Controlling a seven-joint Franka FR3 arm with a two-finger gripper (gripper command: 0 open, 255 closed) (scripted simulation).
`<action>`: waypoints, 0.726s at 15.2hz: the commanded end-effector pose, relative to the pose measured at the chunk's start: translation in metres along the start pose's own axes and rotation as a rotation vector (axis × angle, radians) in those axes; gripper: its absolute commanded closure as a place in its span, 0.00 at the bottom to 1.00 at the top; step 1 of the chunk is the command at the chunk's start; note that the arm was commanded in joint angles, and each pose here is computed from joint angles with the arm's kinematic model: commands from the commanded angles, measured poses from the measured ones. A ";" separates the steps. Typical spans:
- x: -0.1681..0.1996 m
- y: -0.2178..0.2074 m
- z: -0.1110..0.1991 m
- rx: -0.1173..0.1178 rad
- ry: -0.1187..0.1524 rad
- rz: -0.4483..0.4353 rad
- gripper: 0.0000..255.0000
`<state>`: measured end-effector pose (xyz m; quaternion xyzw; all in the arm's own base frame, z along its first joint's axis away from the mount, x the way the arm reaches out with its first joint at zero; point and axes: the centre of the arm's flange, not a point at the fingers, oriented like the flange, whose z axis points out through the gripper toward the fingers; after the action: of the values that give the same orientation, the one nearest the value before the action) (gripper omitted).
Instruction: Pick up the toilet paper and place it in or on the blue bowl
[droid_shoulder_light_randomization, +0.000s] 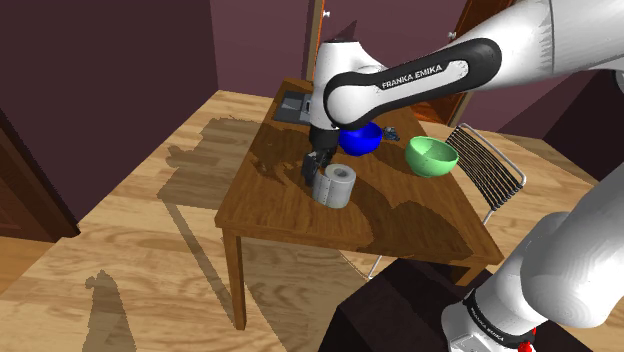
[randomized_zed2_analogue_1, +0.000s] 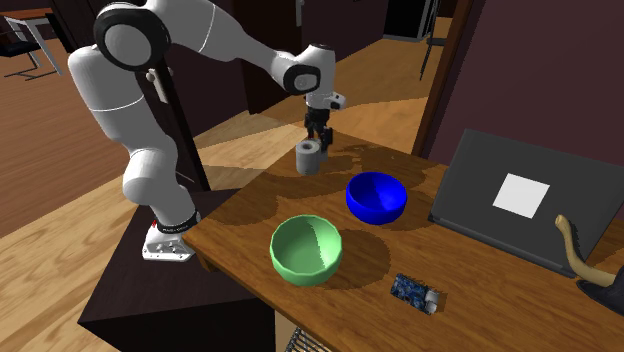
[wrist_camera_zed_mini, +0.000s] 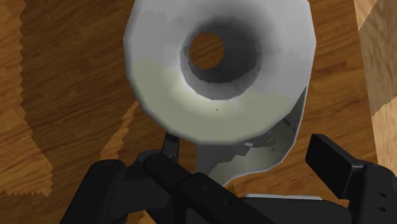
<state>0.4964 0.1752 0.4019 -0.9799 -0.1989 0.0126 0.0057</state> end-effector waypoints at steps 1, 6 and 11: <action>-0.001 0.000 0.006 0.000 0.001 0.000 0.00; -0.001 0.000 0.006 0.000 0.001 0.000 0.00; -0.001 0.000 0.006 0.000 0.001 0.000 1.00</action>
<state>0.4959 0.1751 0.3959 -0.9799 -0.1991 0.0117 0.0059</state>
